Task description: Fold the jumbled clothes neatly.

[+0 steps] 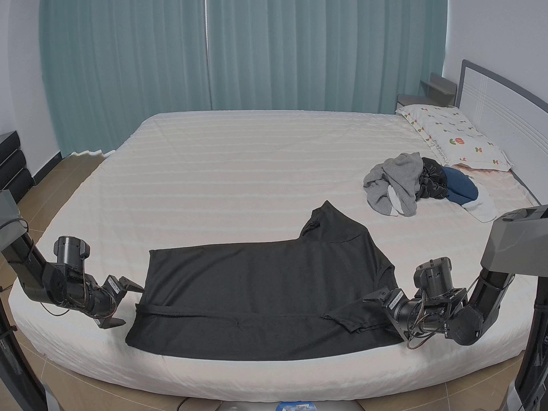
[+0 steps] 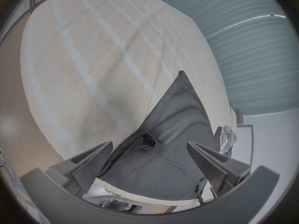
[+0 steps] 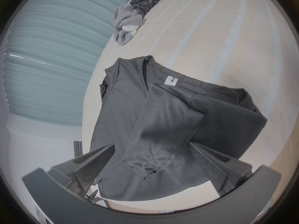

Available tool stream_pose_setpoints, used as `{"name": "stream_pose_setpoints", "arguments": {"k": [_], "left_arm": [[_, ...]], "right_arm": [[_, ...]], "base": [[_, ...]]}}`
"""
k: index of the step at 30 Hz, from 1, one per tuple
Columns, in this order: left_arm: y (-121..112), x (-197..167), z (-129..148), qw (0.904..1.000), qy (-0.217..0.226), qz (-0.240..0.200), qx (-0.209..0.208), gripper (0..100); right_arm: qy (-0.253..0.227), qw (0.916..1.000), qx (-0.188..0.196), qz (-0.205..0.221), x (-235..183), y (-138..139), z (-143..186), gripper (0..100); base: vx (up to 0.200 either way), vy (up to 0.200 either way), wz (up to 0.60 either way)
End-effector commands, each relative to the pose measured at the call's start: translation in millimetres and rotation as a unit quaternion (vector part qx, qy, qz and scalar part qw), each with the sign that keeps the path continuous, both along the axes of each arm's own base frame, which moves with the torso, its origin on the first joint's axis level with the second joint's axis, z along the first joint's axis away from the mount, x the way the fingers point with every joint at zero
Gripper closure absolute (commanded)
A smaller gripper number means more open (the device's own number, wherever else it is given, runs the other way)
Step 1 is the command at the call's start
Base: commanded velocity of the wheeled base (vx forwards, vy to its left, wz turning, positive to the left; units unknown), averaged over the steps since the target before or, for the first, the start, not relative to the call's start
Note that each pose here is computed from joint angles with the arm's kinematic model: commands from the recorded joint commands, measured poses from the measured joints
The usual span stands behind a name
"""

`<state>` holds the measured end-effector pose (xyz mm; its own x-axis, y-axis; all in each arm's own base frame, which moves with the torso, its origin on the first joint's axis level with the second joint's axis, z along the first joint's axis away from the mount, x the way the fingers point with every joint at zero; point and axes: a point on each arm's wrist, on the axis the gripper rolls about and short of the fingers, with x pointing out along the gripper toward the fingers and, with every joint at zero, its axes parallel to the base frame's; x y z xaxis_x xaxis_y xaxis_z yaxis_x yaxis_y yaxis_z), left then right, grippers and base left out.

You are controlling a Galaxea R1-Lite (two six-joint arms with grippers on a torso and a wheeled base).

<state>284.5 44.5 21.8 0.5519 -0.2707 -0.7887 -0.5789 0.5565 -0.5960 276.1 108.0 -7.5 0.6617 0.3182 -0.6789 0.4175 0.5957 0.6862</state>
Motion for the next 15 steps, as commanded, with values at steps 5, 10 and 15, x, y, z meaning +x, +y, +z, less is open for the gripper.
{"name": "stream_pose_setpoints", "arguments": {"k": [5, 10, 15], "left_arm": [[0.0, 0.1, -0.2, 1.0, 0.0, 0.0, 0.0, 0], [0.5, 0.0, -0.2, 1.0, 0.0, 0.0, 0.0, 0], [0.0, 0.1, -0.2, 1.0, 0.0, 0.0, 0.0, 0]], "right_arm": [[0.009, 0.9998, -0.017, -0.005, -1.1, 1.2, -9.3, 0], [0.004, 0.9998, -0.018, -0.008, 1.6, 2.6, -11.0, 100], [-0.003, 0.9997, -0.02, -0.013, -0.3, 1.5, -6.1, 100]], "base": [[0.0, 0.0, 0.0], [0.0, 0.0, 0.0], [0.0, 0.0, 0.0]]}}
